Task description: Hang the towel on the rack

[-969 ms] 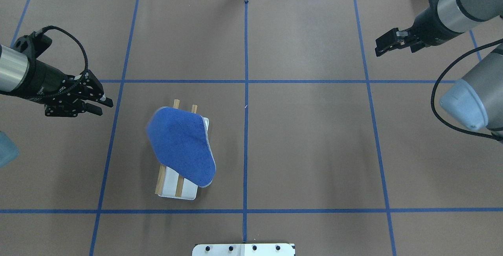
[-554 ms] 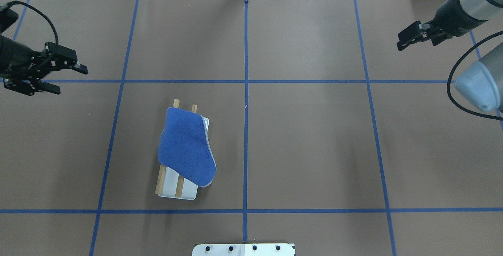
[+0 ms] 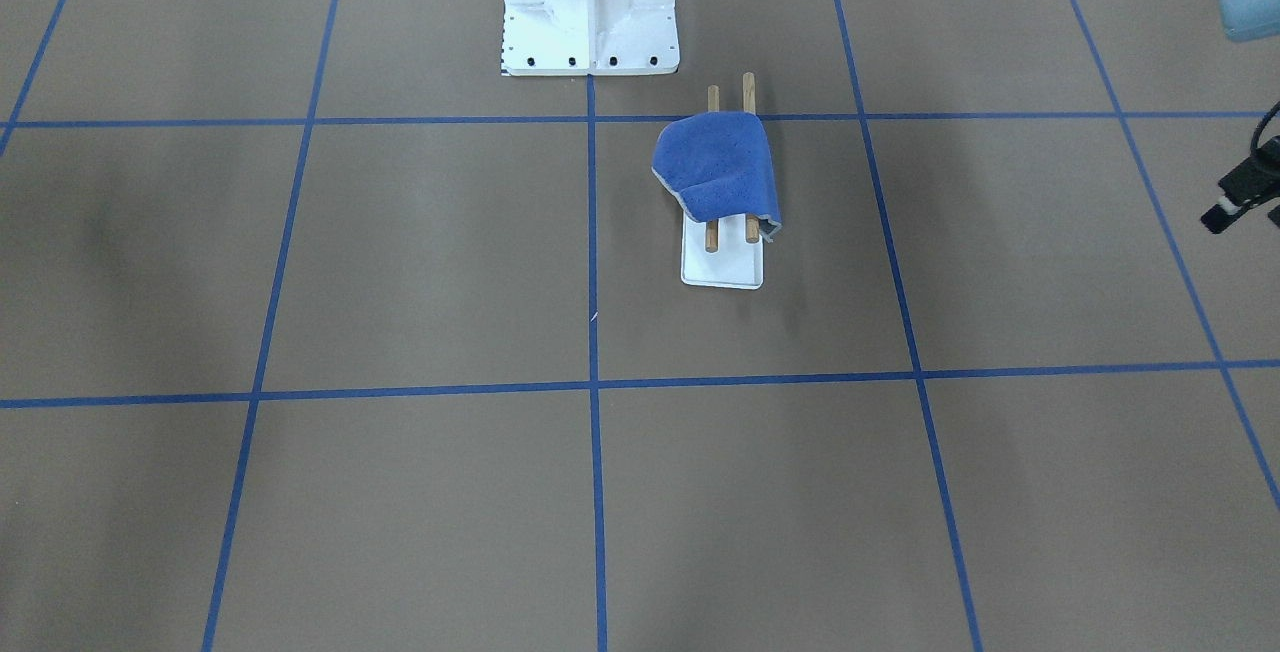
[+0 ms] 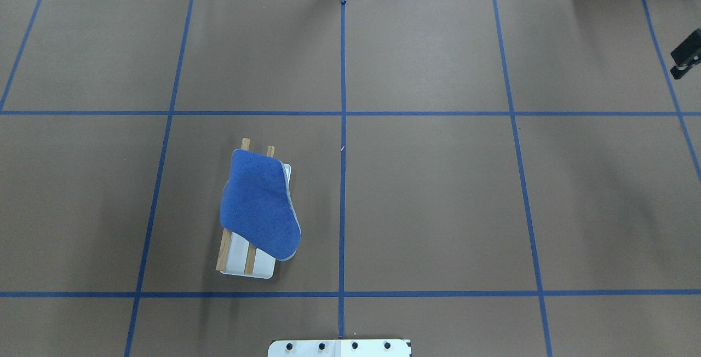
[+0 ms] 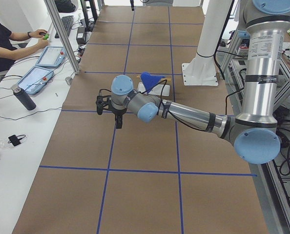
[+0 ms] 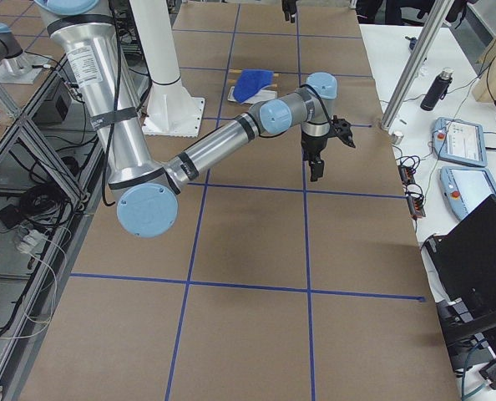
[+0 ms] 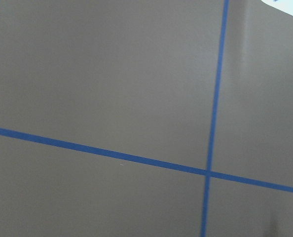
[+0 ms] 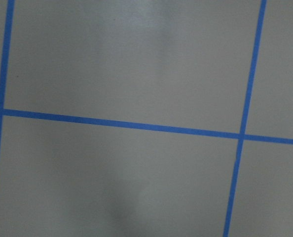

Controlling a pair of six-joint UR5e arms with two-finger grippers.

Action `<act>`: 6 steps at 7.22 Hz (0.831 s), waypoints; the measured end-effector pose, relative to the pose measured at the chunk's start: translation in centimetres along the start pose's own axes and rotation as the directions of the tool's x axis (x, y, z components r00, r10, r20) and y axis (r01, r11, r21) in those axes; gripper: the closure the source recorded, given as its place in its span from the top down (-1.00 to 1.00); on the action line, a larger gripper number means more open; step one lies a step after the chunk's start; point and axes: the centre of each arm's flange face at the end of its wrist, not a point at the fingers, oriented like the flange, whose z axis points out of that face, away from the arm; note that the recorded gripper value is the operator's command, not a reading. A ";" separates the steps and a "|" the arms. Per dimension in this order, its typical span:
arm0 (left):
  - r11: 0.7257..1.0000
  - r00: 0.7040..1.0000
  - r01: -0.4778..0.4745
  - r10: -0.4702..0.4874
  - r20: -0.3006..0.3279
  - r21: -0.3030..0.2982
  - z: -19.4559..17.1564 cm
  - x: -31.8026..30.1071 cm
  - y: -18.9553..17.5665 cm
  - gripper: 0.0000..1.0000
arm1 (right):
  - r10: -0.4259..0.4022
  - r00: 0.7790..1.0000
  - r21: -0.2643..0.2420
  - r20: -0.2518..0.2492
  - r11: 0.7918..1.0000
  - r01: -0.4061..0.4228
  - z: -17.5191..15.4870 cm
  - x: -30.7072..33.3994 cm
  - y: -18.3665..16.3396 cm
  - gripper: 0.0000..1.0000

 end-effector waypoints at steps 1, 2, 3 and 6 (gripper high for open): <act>1.000 0.999 -0.018 0.018 0.037 0.001 -2.0 -4.9 0.3 0.97 | 0.003 1.000 0.036 0.000 0.999 -0.003 0.7 2.3 0.9 1.00; 0.999 0.998 -0.038 0.037 0.054 0.020 -3.9 -9.3 1.3 0.97 | -0.017 1.000 0.115 -0.022 0.993 0.019 0.9 4.6 1.5 1.00; 0.996 0.994 -0.083 0.081 0.068 0.026 -4.5 -12.1 2.4 0.97 | -0.012 0.999 0.161 -0.036 0.987 0.018 1.8 7.3 2.2 1.00; 0.995 0.992 -0.099 0.099 0.081 -0.011 -3.0 -16.2 3.7 0.97 | 0.130 0.987 0.102 0.097 0.985 -0.140 6.8 16.8 4.1 1.00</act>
